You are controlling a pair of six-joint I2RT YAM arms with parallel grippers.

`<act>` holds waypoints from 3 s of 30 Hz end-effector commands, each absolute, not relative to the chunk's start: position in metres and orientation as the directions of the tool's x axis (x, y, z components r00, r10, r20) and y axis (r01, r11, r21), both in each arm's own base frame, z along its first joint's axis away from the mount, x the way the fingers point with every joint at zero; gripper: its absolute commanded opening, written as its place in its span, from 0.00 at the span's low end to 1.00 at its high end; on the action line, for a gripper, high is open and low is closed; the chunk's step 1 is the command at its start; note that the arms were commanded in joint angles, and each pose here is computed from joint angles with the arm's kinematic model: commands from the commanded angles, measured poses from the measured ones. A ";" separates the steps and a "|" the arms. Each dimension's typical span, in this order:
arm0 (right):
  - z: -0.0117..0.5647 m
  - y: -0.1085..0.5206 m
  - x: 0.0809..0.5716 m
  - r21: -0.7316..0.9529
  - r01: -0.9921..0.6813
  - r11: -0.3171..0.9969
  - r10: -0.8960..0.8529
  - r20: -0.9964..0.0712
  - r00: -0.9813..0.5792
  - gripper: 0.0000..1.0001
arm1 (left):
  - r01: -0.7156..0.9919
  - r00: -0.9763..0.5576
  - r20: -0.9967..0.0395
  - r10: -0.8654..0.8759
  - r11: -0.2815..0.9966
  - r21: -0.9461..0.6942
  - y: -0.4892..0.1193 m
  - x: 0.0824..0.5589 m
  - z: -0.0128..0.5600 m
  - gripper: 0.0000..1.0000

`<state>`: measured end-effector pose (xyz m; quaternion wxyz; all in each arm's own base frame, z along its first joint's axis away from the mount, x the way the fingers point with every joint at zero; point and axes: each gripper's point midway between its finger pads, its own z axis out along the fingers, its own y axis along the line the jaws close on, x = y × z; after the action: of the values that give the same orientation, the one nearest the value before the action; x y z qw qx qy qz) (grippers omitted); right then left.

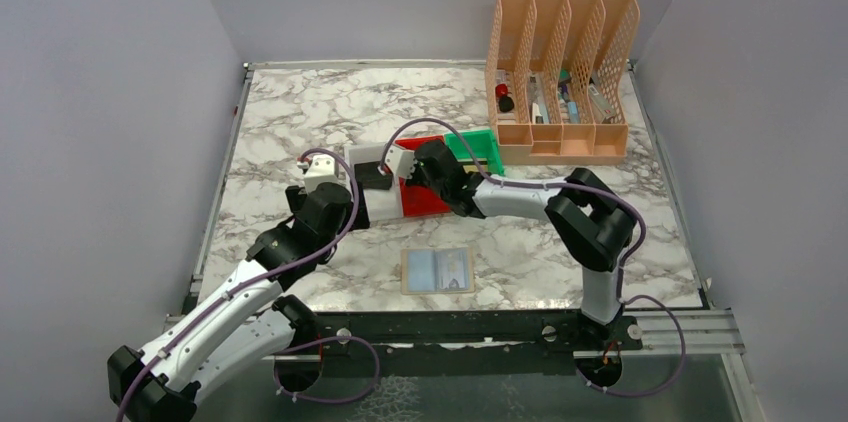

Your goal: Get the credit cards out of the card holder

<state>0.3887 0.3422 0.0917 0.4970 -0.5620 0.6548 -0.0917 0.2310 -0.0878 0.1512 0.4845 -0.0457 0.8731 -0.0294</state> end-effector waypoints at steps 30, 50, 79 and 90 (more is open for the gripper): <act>0.078 0.360 0.395 -0.637 -0.675 0.372 -0.817 -0.570 0.087 0.31 | -0.053 -0.504 -0.855 -0.120 0.993 -0.108 -0.087 0.239 0.165 0.99; 0.169 0.312 0.318 -0.087 -0.583 0.808 -0.271 -0.933 -0.236 0.64 | -0.042 -0.510 -0.852 -0.120 0.993 -0.114 -0.089 0.238 0.164 0.99; 0.057 0.289 0.141 0.673 -0.280 0.685 0.001 -0.385 -0.923 0.47 | 0.424 -0.688 -0.715 -0.122 0.732 -0.534 -0.210 0.192 0.167 0.94; 0.035 0.278 0.146 0.607 -0.229 0.761 0.011 -0.365 -0.931 0.45 | 0.503 -0.766 -0.642 -0.018 0.606 -0.616 -0.255 0.166 0.155 0.85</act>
<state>0.1422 0.2816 0.0392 0.1701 -0.0650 0.9147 0.3608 0.1813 -0.2313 0.1486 0.3299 0.1135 0.8588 -0.3752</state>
